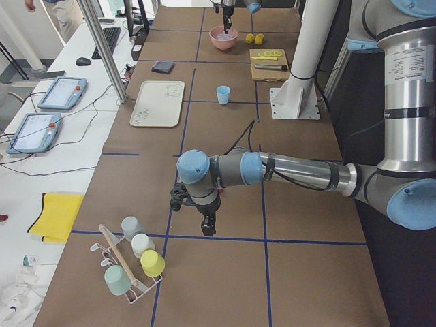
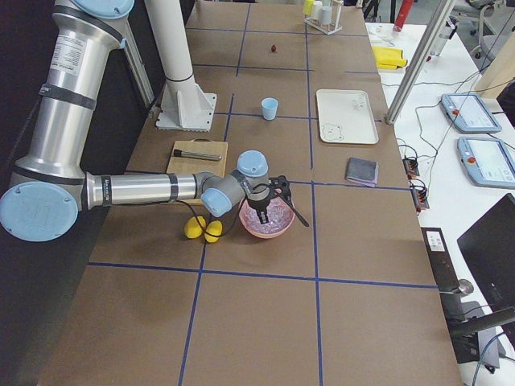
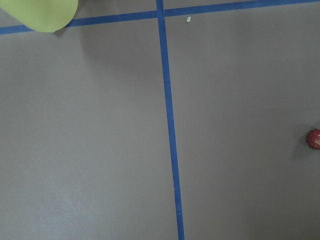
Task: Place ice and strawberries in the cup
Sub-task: 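Lower the right gripper into the pink bowl and grasp an ice cube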
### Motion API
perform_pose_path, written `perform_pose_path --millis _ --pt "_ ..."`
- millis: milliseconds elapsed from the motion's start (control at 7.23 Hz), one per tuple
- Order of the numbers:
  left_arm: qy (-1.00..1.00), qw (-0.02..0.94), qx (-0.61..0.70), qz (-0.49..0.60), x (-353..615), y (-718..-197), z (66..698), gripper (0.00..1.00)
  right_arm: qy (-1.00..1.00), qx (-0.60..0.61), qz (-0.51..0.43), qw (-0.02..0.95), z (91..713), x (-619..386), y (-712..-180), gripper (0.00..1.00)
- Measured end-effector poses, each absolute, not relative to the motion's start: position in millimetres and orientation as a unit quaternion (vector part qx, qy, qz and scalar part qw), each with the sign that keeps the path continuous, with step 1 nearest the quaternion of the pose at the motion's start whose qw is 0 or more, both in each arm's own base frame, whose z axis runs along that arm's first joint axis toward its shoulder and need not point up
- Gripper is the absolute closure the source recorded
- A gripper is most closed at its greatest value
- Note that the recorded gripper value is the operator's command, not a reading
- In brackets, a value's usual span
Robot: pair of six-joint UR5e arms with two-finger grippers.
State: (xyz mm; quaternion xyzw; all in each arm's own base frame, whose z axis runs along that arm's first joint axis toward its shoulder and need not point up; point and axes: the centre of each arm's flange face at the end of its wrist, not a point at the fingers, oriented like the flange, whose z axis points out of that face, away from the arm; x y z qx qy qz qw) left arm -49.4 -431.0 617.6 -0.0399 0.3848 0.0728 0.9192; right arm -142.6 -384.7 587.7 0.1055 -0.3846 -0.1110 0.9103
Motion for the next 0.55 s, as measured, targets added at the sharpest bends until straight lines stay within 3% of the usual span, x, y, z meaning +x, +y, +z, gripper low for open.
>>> perform_pose_path --millis 553 --pt "0.385 0.919 -0.040 0.073 -49.4 -431.0 617.6 0.00 -0.391 0.118 -0.091 0.908 574.1 -119.4 -390.1 1.00"
